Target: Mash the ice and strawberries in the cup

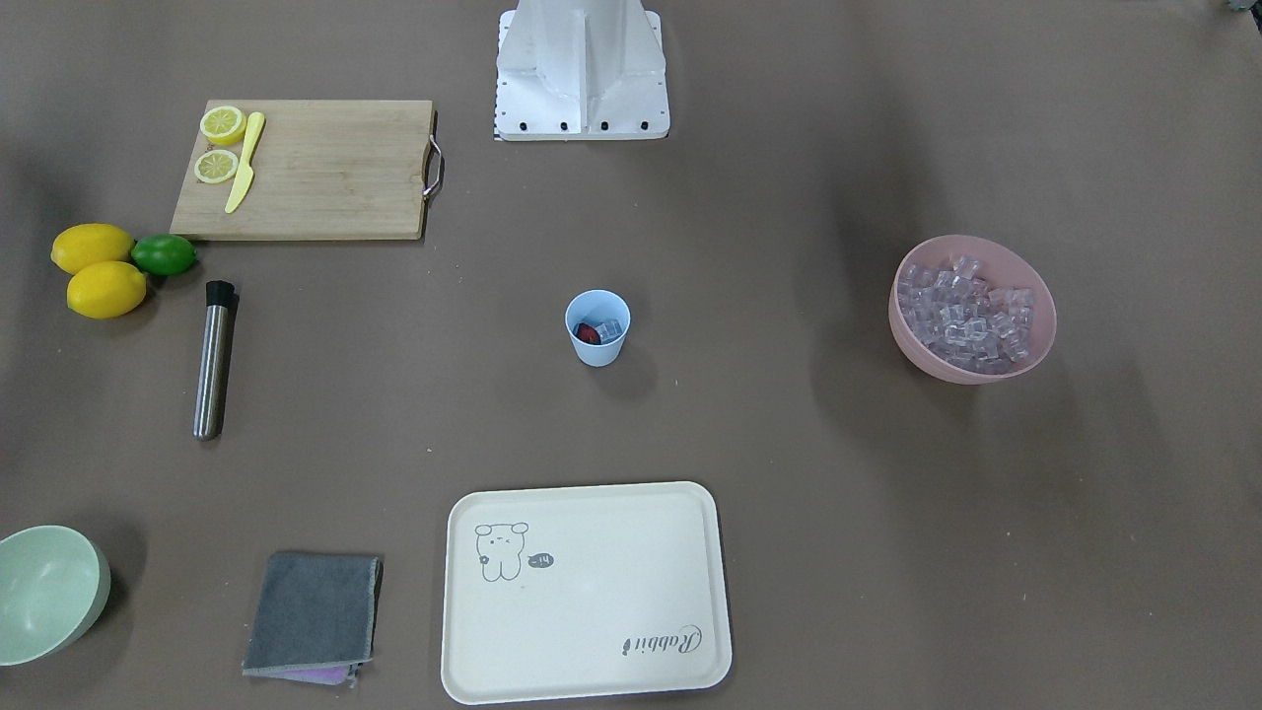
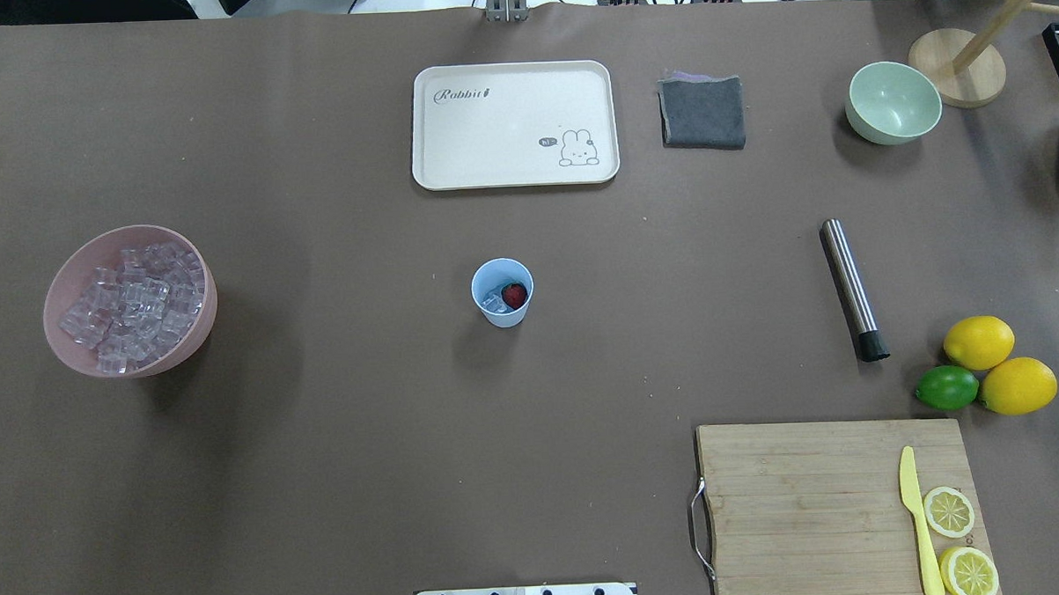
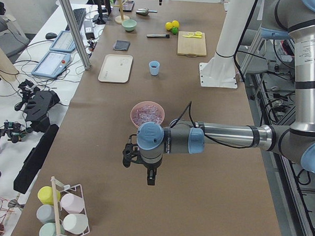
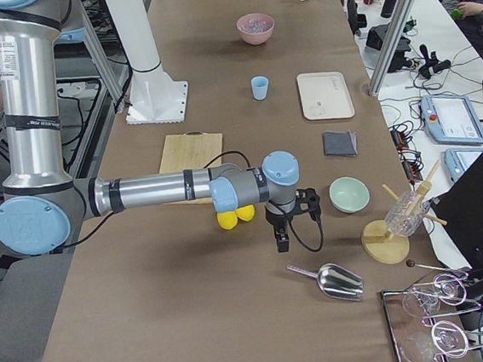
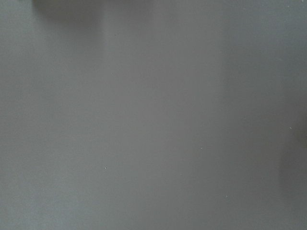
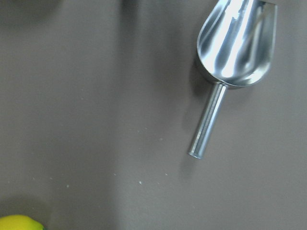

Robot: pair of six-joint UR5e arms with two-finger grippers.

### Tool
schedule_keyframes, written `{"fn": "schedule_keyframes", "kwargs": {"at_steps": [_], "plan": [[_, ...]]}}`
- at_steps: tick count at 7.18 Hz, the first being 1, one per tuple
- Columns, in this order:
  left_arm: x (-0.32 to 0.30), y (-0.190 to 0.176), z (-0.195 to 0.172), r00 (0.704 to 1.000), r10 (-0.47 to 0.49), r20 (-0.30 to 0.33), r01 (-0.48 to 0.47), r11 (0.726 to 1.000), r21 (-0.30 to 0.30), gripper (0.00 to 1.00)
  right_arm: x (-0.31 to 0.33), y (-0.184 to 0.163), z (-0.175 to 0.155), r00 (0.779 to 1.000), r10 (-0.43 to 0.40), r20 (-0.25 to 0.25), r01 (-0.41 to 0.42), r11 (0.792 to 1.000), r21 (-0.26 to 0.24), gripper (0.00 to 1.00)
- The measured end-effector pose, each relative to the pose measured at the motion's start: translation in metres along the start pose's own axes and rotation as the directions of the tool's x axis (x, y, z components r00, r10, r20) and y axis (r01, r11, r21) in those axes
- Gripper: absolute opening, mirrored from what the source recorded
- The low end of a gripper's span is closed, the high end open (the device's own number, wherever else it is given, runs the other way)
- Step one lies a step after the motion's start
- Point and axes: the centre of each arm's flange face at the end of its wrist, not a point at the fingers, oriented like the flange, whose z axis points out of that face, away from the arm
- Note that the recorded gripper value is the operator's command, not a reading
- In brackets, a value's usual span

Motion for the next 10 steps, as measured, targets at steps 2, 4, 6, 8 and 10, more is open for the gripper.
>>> {"fn": "schedule_keyframes", "kwargs": {"at_steps": [2,4,6,8,10], "plan": [[0.0,0.0,0.0,1.0,0.0,0.001,0.0,1.0,-0.001,0.98,0.059,0.038,-0.027,0.999,0.036,-0.008,-0.036,0.999,-0.027,1.0],[-0.001,0.001,0.001,1.0,0.0,0.002,0.0,1.0,-0.002,0.98,0.083,0.062,-0.026,0.995,0.096,-0.003,-0.096,0.994,-0.049,1.0],[-0.003,0.002,0.003,1.0,-0.003,0.001,0.003,1.0,-0.006,0.98,0.088,0.069,-0.022,0.991,0.137,-0.002,-0.137,0.989,-0.056,1.0],[-0.004,0.002,0.007,1.0,-0.003,0.0,0.003,1.0,-0.013,0.98,0.096,0.071,-0.013,0.988,0.152,-0.011,-0.152,0.986,-0.073,1.0],[-0.004,0.002,0.008,1.0,-0.003,-0.001,0.003,1.0,-0.016,0.98,0.095,0.07,-0.014,0.989,0.147,-0.013,-0.148,0.987,-0.068,1.0]]}}
